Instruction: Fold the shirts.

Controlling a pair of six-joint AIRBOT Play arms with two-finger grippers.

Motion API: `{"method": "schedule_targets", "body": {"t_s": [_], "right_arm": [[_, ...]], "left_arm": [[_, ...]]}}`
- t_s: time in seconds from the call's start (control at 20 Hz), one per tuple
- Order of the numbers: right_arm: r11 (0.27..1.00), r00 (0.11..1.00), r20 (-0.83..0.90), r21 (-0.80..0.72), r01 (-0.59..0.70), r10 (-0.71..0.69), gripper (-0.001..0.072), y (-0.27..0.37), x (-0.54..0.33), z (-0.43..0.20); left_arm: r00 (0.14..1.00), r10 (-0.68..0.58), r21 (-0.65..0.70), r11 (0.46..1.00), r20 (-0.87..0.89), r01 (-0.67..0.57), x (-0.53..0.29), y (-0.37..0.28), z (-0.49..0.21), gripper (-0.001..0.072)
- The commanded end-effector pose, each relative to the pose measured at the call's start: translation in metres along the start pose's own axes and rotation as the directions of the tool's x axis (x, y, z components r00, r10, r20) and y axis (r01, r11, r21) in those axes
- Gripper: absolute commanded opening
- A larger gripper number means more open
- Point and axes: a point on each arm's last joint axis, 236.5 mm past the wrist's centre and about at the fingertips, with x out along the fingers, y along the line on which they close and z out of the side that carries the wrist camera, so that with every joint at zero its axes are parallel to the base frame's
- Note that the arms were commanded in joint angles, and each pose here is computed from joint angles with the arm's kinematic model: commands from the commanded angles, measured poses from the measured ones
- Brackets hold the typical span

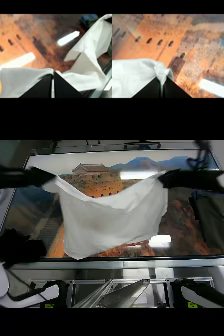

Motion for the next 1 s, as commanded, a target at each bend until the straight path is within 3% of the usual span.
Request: {"method": "schedule_targets", "body": {"t_s": [0.0, 0.05, 0.1, 0.15, 0.2, 0.4, 0.45, 0.5, 0.6, 0.75, 0.95], "right_arm": [[0.974, 0.983, -0.183, 0.225, 0.039, 0.003, 0.0022, -0.069, 0.119, -0.088], [0.957, 0.98, -0.2, 0.288, 0.04, 0.02, 0.0047, -0.078, 0.141, -0.104], [0.947, 0.976, -0.214, 0.32, 0.036, 0.035, 0.0207, -0.083, 0.153, -0.113], [0.943, 0.974, -0.221, 0.33, 0.034, 0.042, 0.0399, -0.086, 0.159, -0.115], [0.945, 0.977, -0.211, 0.324, 0.035, 0.036, 0.0477, -0.09, 0.156, -0.109], [0.937, 0.99, -0.135, 0.35, 0.017, 0.032, 0.0479, -0.096, 0.094, -0.059], [0.935, 0.989, -0.139, 0.355, 0.005, 0.048, 0.0457, -0.095, 0.071, -0.055], [0.934, 0.984, -0.161, 0.358, -0.009, 0.071, 0.0379, -0.091, 0.051, -0.057], [0.918, 0.962, -0.248, 0.397, -0.007, 0.114, 0.0353, -0.085, 0.012, -0.084], [0.875, 0.93, -0.359, 0.472, 0.105, 0.082, 0.0354, -0.095, -0.029, -0.147], [0.763, 0.935, -0.353, 0.611, 0.211, 0.023, 0.0379, -0.103, -0.051, -0.22]], "left_arm": [[0.967, 0.079, -0.148, 0.982, -0.241, -0.117, 0.101, 0.11, -0.089, 0.0021], [0.963, 0.076, -0.189, 0.974, -0.258, -0.128, 0.116, 0.133, -0.1, 0.0023], [0.96, 0.069, -0.24, 0.961, -0.273, -0.137, 0.125, 0.153, -0.107, 0.0184], [0.957, 0.05, -0.294, 0.946, -0.287, -0.138, 0.126, 0.166, -0.109, 0.0441], [0.955, 0.033, -0.319, 0.939, -0.296, -0.131, 0.12, 0.175, -0.107, 0.0699], [0.936, -0.052, -0.451, 0.884, -0.348, -0.118, 0.059, 0.178, -0.101, 0.0707], [0.928, -0.068, -0.488, 0.863, -0.366, -0.129, 0.043, 0.178, -0.106, 0.0707], [0.917, -0.073, -0.518, 0.842, -0.391, -0.154, 0.032, 0.179, -0.115, 0.0706], [0.89, -0.076, -0.567, 0.794, -0.449, -0.218, 0.016, 0.181, -0.147, 0.0707], [0.824, -0.103, -0.618, 0.715, -0.557, -0.328, 0.0, 0.168, -0.22, 0.0706], [0.769, -0.067, -0.627, 0.626, -0.636, -0.464, -0.014, 0.159, -0.302, 0.0706]]}}
